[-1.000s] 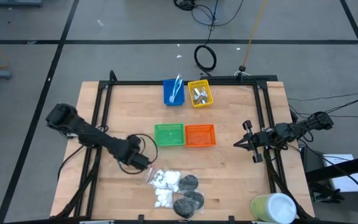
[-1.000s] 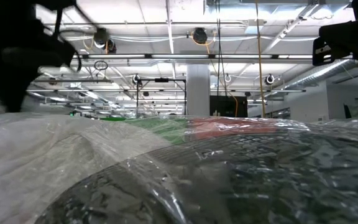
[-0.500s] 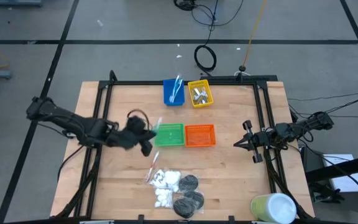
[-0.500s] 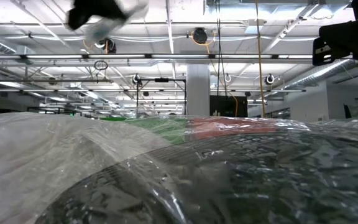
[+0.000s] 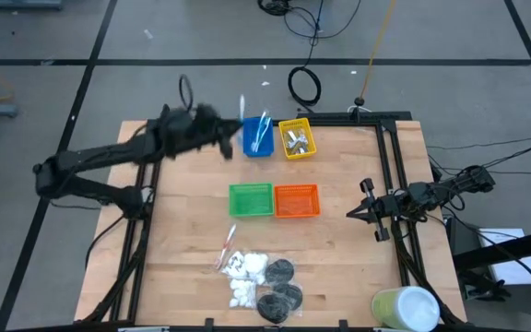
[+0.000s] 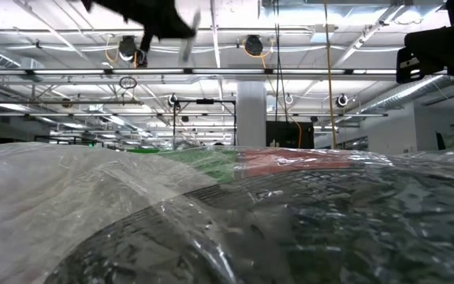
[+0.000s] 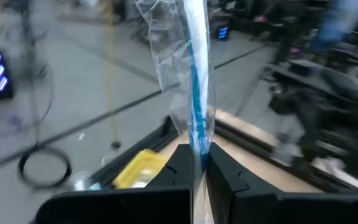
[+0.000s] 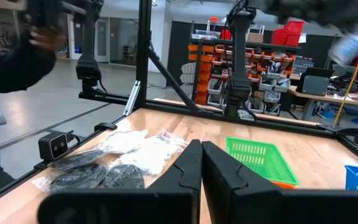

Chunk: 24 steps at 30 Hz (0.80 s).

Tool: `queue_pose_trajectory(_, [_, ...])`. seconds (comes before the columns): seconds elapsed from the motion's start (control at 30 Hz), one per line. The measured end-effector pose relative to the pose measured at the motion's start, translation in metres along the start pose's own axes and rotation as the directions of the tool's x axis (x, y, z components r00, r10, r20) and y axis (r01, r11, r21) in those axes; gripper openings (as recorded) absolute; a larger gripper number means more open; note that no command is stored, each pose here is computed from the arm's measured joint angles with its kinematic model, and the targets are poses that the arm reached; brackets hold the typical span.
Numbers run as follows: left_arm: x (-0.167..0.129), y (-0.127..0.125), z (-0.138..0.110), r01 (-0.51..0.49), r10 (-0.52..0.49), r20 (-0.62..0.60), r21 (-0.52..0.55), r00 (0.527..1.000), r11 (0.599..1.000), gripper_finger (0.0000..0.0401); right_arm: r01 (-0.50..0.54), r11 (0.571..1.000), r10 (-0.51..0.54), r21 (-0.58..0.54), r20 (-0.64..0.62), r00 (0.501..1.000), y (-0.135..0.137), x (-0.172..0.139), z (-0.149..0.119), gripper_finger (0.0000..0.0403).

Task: Pick & Place Travel size toiletries
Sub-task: Put the blue toothbrush into the blue bin

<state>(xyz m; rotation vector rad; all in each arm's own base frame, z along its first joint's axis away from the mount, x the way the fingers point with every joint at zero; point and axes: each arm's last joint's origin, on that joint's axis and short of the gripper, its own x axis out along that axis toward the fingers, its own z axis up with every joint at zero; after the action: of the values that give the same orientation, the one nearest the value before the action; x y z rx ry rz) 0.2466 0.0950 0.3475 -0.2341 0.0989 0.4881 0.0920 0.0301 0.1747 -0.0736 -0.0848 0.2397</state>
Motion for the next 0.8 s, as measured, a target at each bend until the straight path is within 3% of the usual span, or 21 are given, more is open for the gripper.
queue_pose_trajectory(0.07, [0.017, 0.026, -0.005, -0.022, 0.021, -0.034, -0.044, 0.999, 0.999, 0.0007, 0.000, 1.000, 0.000, 0.000, 0.000, 1.000, 0.000, 0.000, 0.000, 0.0000])
queue_pose_trajectory(0.2, [0.054, 0.064, -0.020, 0.031, -0.037, -0.052, -0.110, 0.998, 0.993, 0.0006, 0.000, 1.000, 0.000, 0.000, 0.000, 1.000, 0.000, 0.000, 0.000, 0.0000])
queue_pose_trajectory(0.37, [0.099, 0.099, -0.056, -0.009, -0.003, -0.071, -0.172, 0.997, 0.985, 0.0008, 0.000, 1.000, 0.000, 0.000, 0.000, 1.000, 0.000, 0.000, 0.000, 0.0000])
queue_pose_trajectory(0.57, [0.129, 0.123, -0.098, -0.075, 0.045, -0.130, -0.238, 0.990, 0.968, 0.0006, 0.000, 1.000, 0.000, 0.000, 0.000, 1.000, 0.000, 0.000, 0.000, 0.0000])
queue_pose_trajectory(0.8, [0.140, 0.133, -0.124, -0.162, 0.106, -0.196, -0.294, 0.975, 0.942, 0.0006, 0.000, 1.000, 0.000, 0.000, 0.000, 1.000, 0.000, 0.000, 0.000, 0.0000])
